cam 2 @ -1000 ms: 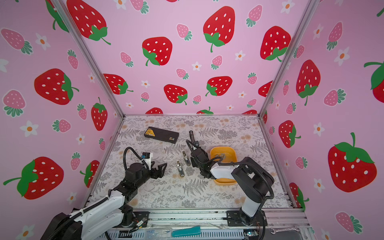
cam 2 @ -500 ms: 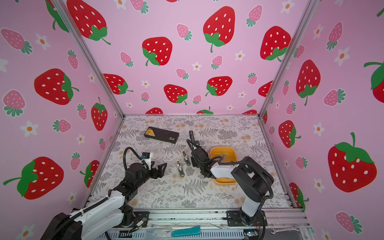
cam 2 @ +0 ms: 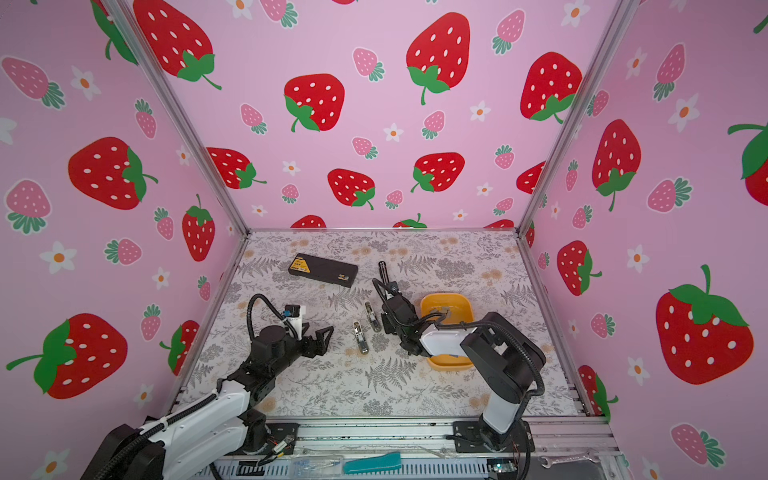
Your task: Load the staples into the stapler
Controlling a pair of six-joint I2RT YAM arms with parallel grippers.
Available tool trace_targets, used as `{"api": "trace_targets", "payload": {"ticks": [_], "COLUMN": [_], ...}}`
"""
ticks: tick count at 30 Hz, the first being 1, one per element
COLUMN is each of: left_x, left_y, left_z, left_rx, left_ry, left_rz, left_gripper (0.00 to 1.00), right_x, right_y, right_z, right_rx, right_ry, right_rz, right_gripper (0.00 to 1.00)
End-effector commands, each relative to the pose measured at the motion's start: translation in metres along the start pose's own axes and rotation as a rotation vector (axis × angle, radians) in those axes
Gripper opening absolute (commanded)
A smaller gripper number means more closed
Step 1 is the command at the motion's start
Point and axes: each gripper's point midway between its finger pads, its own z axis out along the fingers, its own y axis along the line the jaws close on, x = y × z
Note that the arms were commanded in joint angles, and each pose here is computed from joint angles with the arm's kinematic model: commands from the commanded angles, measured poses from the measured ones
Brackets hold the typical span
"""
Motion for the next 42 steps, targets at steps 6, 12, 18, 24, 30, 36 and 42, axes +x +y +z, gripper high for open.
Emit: {"api": "trace_targets", "payload": {"ticks": [6, 12, 18, 24, 30, 36, 42], "left_x": [-0.02, -0.02, -0.019, -0.019, -0.019, -0.019, -0.019], "left_y": [-0.006, -0.006, -0.006, -0.006, -0.006, -0.006, -0.006], "left_z": [0.001, 0.001, 0.001, 0.001, 0.001, 0.001, 0.001], "left_rx": [0.009, 0.009, 0.009, 0.009, 0.008, 0.008, 0.008], "left_ry": [-0.048, -0.047, -0.043, -0.044, -0.041, -0.042, -0.043], "left_rz": [0.011, 0.012, 0.012, 0.013, 0.012, 0.011, 0.011], "left_gripper": [0.94, 0.94, 0.94, 0.94, 0.94, 0.93, 0.93], "right_x": [-0.005, -0.003, -0.004, -0.003, 0.001, 0.003, 0.005], "right_y": [-0.001, -0.001, 0.001, 0.001, 0.0, 0.0, 0.001], "right_z": [0.004, 0.005, 0.005, 0.005, 0.007, 0.006, 0.004], "right_rx": [0.003, 0.002, -0.008, -0.01, -0.002, -0.011, -0.021], "right_ry": [-0.011, -0.007, -0.007, -0.005, 0.003, 0.006, 0.006], "right_rz": [0.012, 0.012, 0.015, 0.013, 0.012, 0.018, 0.024], "right_gripper": [0.04, 0.03, 0.03, 0.03, 0.03, 0.03, 0.03]}}
